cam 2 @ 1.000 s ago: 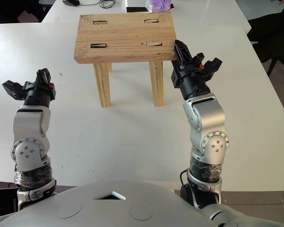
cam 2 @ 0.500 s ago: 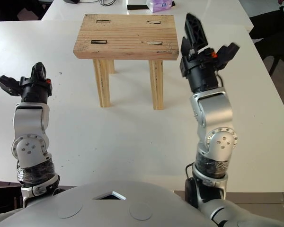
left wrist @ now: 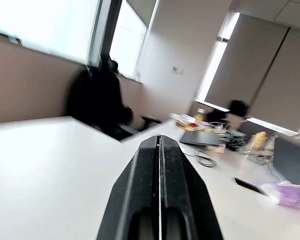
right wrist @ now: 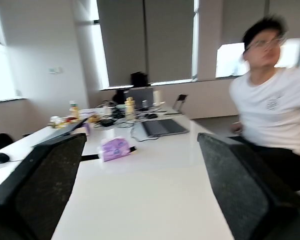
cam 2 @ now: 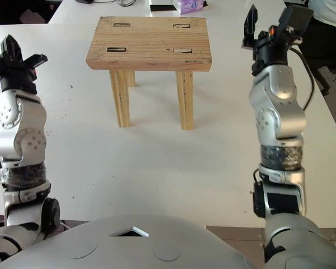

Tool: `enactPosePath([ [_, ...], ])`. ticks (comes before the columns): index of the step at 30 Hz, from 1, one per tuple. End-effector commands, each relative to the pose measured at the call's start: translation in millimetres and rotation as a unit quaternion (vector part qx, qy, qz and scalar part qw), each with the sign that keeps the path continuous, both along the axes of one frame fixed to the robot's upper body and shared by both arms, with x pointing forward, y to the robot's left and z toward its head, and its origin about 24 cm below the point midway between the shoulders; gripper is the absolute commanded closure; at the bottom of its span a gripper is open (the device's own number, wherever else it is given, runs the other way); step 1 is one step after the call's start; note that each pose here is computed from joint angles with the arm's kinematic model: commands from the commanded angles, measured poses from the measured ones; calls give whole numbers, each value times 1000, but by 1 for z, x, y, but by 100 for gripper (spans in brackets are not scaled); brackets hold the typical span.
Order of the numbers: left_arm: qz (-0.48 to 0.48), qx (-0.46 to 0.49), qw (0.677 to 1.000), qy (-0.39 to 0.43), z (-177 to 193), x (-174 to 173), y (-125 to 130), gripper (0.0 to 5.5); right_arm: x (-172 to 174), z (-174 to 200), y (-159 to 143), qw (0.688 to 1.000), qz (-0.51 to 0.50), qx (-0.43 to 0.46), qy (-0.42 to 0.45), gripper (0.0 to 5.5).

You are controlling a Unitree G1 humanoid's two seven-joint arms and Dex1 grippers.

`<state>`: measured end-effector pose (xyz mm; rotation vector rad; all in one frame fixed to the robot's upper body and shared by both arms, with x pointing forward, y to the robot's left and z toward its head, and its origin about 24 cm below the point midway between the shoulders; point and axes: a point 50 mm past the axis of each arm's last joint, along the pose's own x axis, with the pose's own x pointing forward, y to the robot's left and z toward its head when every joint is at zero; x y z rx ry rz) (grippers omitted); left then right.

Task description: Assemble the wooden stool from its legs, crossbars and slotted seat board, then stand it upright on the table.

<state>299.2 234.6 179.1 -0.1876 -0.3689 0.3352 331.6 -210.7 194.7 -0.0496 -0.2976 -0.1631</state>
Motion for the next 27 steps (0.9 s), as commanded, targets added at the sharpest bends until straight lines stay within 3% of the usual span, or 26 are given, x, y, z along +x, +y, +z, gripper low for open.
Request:
enactPosePath([
  [1,4,70,997,-39,28,38,-22,550,35,13,16,995,-57,-84,-17,139],
  [7,8,79,995,-63,35,59,-34,550,48,13,37,993,-58,-95,-38,139],
  [12,19,69,997,-37,11,55,-34,550,43,3,42,992,-68,-92,-44,139],
  [20,32,59,997,-38,9,46,-25,550,32,-5,47,993,-52,-102,-40,139],
  [27,42,51,998,-11,-1,33,-11,550,16,-19,56,994,-36,-104,-21,248],
])
